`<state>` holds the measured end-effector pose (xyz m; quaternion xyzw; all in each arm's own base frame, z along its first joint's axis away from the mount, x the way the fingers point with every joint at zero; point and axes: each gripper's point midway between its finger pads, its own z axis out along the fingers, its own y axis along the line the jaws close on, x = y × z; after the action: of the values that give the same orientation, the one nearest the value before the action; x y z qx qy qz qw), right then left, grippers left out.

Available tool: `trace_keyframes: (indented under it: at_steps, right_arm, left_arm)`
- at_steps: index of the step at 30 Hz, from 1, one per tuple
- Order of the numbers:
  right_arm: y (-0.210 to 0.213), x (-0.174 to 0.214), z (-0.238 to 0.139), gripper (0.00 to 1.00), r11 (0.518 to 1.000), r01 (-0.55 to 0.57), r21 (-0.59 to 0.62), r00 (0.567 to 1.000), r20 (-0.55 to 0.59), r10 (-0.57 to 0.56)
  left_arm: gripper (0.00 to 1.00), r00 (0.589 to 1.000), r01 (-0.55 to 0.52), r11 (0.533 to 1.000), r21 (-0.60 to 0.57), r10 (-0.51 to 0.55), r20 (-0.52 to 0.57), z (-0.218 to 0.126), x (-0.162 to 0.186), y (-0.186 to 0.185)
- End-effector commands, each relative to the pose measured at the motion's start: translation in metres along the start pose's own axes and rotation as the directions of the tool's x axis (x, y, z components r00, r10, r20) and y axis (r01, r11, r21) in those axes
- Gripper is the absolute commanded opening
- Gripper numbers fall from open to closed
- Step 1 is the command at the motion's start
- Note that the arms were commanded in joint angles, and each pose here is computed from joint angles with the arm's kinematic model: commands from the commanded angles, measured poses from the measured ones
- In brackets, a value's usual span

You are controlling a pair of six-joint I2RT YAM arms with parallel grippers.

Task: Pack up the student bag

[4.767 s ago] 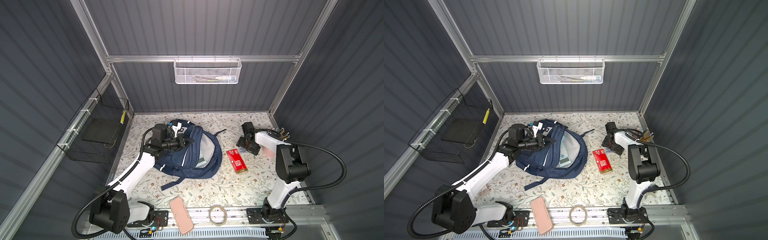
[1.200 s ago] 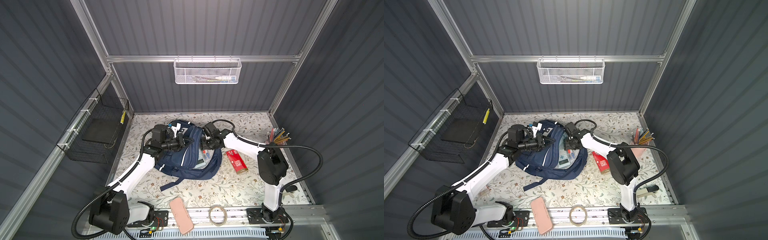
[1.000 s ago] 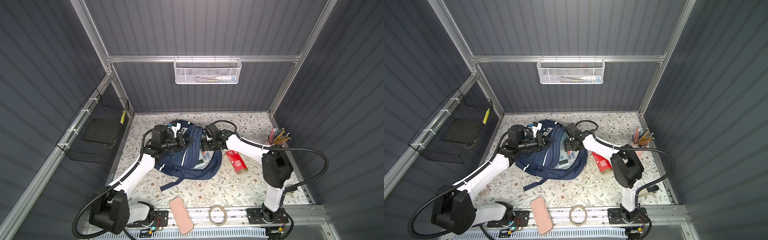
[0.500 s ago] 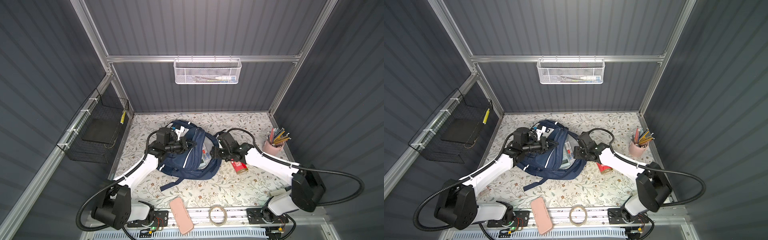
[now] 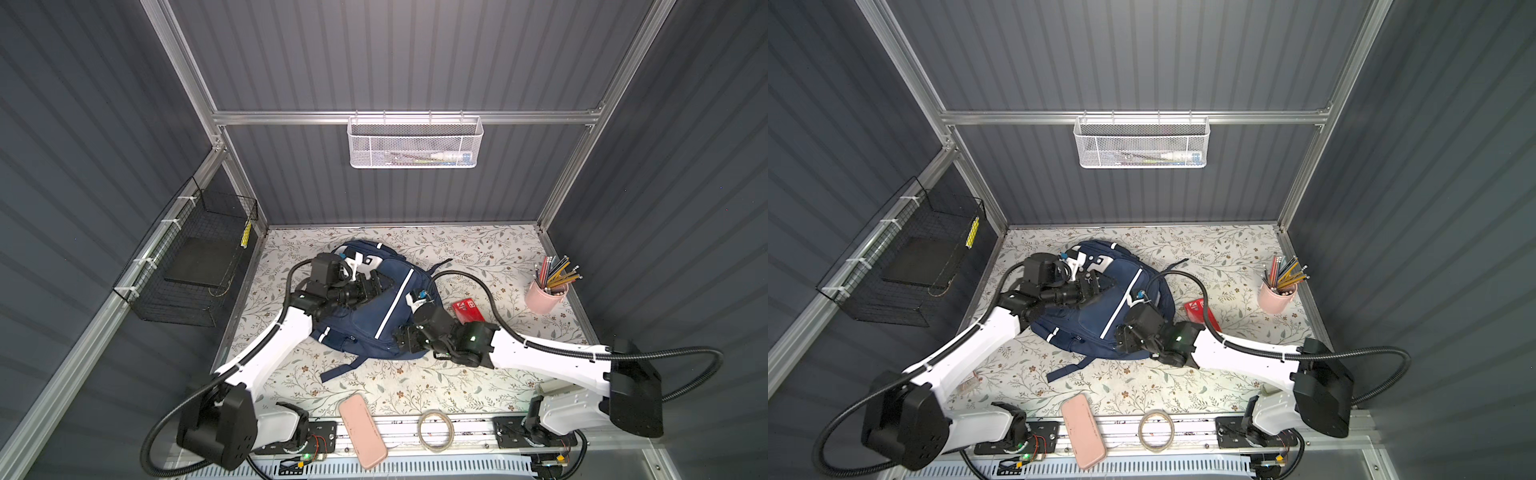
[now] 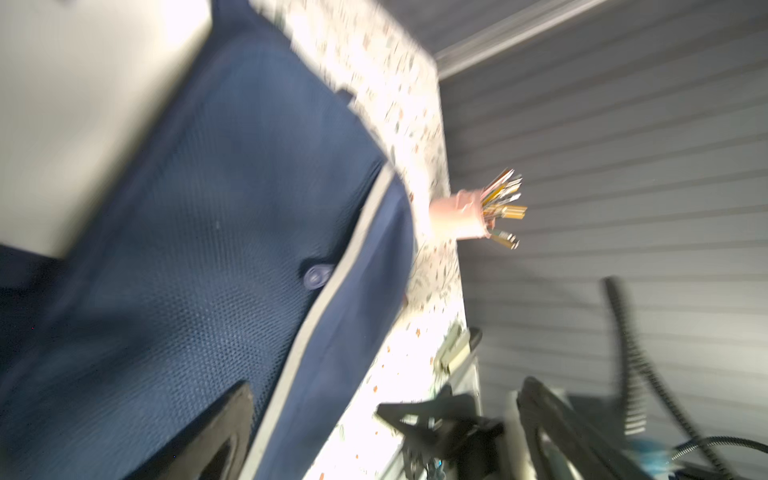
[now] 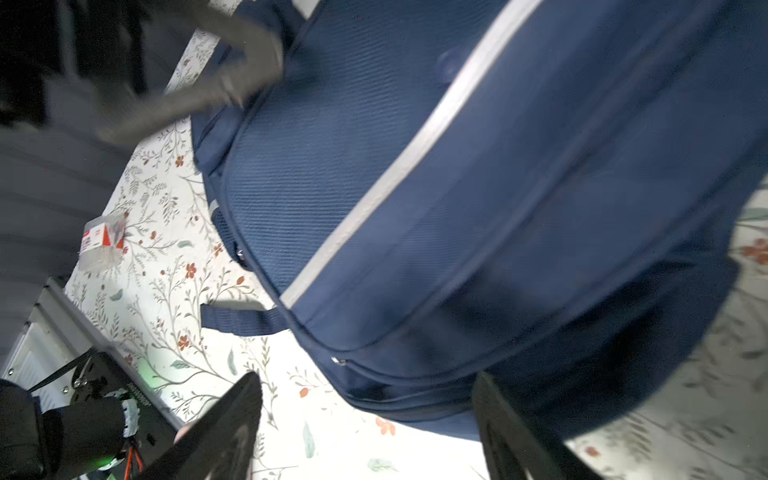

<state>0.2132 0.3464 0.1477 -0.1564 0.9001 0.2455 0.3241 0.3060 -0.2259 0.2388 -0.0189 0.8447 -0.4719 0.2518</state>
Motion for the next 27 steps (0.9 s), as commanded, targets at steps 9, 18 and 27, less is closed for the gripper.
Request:
trace_keyframes:
  at_steps: [9,18,27]
  right_arm:
    - [0.072,-0.008,0.045,0.86,0.985,-0.088,-0.147,0.996,0.001,0.09]
    - [-0.021,-0.058,0.046,0.86,0.979,-0.202,0.0,0.979,0.043,0.201]
    - [-0.036,-0.03,0.073,0.84,0.962,-0.259,0.086,0.961,-0.074,0.266]
  left_arm:
    - [0.72,0.908,0.363,0.922,-0.138,-0.317,0.273,-0.061,0.032,0.104]
    - [0.8,0.832,0.488,0.872,-0.036,-0.452,0.321,-0.037,0.049,0.146]
    - [0.5,0.854,0.43,0.893,-0.137,-0.352,0.383,-0.036,0.03,0.16]
